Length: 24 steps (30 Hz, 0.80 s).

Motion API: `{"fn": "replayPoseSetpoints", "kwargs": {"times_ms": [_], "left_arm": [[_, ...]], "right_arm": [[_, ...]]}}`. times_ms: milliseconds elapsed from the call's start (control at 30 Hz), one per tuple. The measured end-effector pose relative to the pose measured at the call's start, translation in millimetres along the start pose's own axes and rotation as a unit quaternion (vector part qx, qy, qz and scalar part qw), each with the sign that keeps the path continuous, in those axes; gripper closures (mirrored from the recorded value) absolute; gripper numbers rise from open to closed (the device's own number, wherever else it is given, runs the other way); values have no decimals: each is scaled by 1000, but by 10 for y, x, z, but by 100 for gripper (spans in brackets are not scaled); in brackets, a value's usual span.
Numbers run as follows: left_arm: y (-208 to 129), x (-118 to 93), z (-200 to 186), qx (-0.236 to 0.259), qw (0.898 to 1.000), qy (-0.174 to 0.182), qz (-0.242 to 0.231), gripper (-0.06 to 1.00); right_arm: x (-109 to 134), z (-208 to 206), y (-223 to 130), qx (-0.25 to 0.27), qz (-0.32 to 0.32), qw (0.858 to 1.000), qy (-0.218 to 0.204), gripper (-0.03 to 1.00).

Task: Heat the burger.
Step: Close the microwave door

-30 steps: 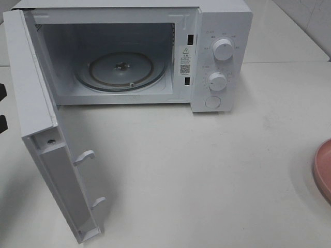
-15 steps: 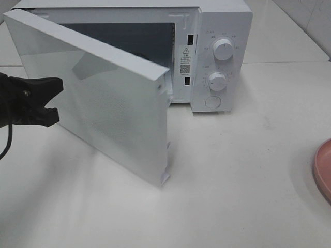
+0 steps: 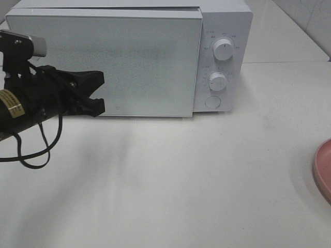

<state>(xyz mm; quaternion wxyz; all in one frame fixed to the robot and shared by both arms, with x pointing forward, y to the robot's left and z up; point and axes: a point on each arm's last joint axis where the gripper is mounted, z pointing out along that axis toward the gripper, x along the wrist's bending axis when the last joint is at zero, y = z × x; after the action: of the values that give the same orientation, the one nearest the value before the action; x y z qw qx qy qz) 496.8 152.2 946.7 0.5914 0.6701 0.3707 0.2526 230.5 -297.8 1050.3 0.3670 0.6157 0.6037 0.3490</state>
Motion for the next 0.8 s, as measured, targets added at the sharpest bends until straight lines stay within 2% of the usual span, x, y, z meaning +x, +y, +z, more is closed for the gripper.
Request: {"fn": "replayPoseSetpoints", "kwargs": {"times_ms": [500, 800], "left_arm": [[40, -337, 460, -4, 1000, -6, -29, 94], [84, -550, 851, 7, 999, -27, -26, 94]], "right_arm": [[0, 0, 0, 0, 1, 1000, 0, 20], [0, 0, 0, 0, 1, 1000, 0, 20]]}}
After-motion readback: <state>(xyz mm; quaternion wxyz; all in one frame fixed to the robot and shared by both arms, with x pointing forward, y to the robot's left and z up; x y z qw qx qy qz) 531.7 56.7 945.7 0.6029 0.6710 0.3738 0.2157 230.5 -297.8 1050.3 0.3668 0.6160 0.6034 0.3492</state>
